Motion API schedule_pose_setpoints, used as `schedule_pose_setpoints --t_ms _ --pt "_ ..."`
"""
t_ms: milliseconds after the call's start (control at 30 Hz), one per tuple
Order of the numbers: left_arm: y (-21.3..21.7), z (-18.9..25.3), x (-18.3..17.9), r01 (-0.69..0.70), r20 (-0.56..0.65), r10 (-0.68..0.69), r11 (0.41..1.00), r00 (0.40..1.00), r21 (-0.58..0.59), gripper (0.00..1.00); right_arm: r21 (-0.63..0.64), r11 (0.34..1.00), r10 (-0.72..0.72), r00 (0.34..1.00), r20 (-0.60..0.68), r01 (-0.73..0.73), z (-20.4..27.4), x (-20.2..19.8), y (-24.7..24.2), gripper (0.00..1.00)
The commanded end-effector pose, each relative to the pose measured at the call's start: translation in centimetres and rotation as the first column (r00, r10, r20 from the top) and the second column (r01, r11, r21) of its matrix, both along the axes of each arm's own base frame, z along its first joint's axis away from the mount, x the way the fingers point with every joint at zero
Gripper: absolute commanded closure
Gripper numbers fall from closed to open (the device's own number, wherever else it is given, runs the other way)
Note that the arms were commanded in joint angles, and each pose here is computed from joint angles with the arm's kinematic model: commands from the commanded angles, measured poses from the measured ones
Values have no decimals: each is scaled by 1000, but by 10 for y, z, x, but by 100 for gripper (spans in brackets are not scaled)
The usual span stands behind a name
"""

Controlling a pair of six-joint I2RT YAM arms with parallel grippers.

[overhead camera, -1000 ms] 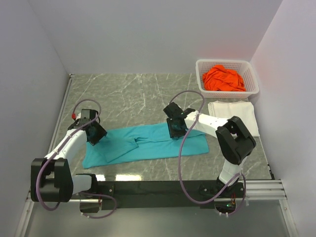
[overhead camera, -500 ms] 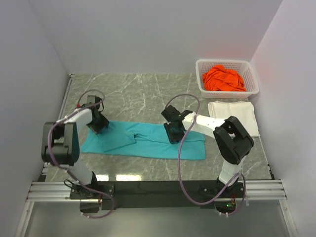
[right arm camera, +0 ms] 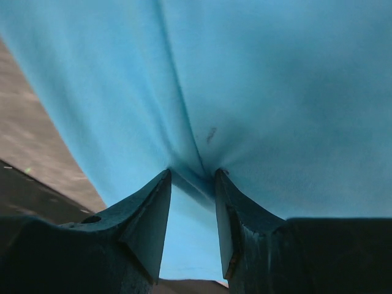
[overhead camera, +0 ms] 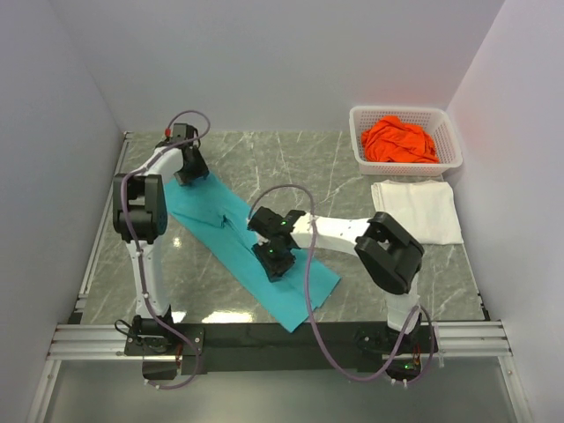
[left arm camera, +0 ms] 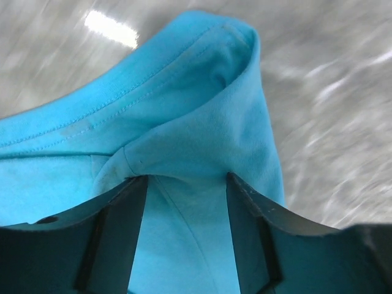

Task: Fold and stack the t-shirts
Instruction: Fold the tshirt

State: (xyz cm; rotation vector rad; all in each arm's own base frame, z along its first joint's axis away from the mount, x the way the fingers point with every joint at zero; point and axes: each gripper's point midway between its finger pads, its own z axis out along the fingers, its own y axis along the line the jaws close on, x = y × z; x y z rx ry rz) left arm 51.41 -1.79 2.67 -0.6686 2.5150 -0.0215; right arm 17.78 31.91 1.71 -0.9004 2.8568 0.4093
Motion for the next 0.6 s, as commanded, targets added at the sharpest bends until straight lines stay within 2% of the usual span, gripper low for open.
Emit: schedule_pose_setpoints --t_ms 0,33,67,400,500,567 --pt "-7 -25 19 133 -15 -133 990 991 37 37 -32 998 45 992 -116 -49 -17 -28 17 58" --pt "-10 -22 32 148 8 -148 988 989 39 32 -27 998 54 992 -113 -58 -17 -29 24 58" --pt "-15 -22 38 188 18 -189 981 982 47 31 -5 997 77 991 -110 -78 -14 -29 40 58" --pt "-42 -15 94 281 115 -286 958 951 58 30 39 995 97 994 -48 -95 -7 -14 99 58" --pt "-50 4 112 293 191 -297 955 936 48 28 52 995 83 997 -7 -83 -1 -4 107 58" --pt "-55 13 117 305 238 -303 952 923 31 21 68 995 72 997 30 -74 12 4 111 57"
